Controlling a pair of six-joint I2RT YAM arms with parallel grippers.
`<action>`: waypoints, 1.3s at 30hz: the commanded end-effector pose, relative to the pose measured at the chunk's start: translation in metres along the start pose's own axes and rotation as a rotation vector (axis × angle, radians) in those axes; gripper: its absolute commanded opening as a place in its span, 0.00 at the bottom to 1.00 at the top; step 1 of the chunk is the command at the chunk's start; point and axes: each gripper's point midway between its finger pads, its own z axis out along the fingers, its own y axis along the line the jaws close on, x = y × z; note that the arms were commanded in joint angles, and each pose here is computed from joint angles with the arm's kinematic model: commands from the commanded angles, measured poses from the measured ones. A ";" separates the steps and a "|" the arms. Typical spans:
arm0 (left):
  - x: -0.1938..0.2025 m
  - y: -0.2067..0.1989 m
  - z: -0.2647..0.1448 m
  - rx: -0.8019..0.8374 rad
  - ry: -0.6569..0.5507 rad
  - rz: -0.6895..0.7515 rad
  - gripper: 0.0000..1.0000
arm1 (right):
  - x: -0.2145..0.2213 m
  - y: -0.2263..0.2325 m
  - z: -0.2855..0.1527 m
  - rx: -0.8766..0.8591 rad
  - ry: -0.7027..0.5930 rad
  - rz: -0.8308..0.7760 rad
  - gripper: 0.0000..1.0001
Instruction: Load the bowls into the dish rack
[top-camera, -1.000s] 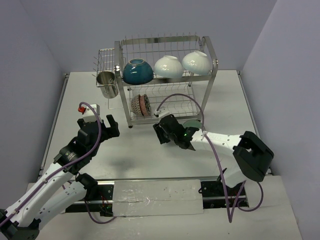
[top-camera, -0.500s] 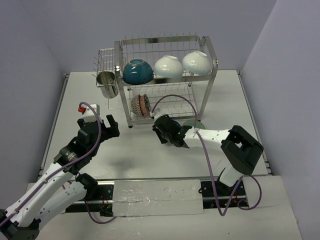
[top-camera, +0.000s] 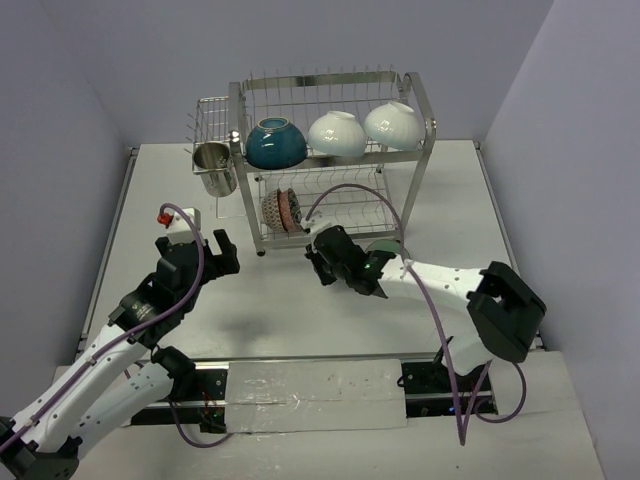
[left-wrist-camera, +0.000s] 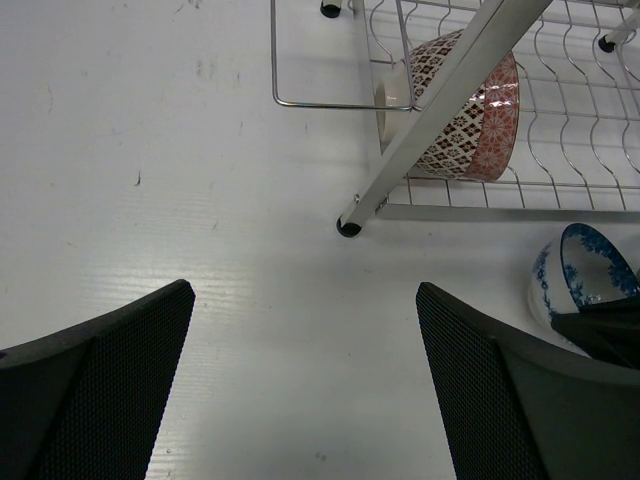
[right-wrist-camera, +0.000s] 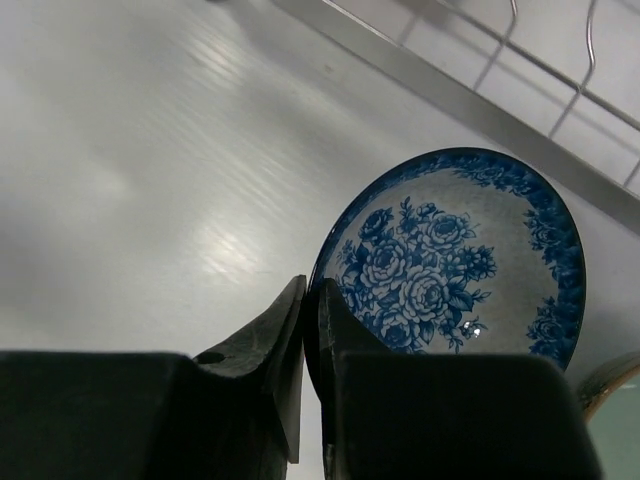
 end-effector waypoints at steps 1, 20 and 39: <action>-0.009 -0.006 0.001 0.026 -0.025 -0.003 0.99 | -0.063 0.029 -0.037 -0.150 -0.192 0.073 0.00; -0.012 -0.004 -0.001 0.022 -0.037 -0.010 0.99 | -0.118 0.080 -0.076 -0.927 -0.246 0.359 0.00; -0.012 -0.003 -0.001 0.015 -0.037 -0.013 0.99 | -0.180 0.040 -0.097 -1.202 -0.394 0.530 0.00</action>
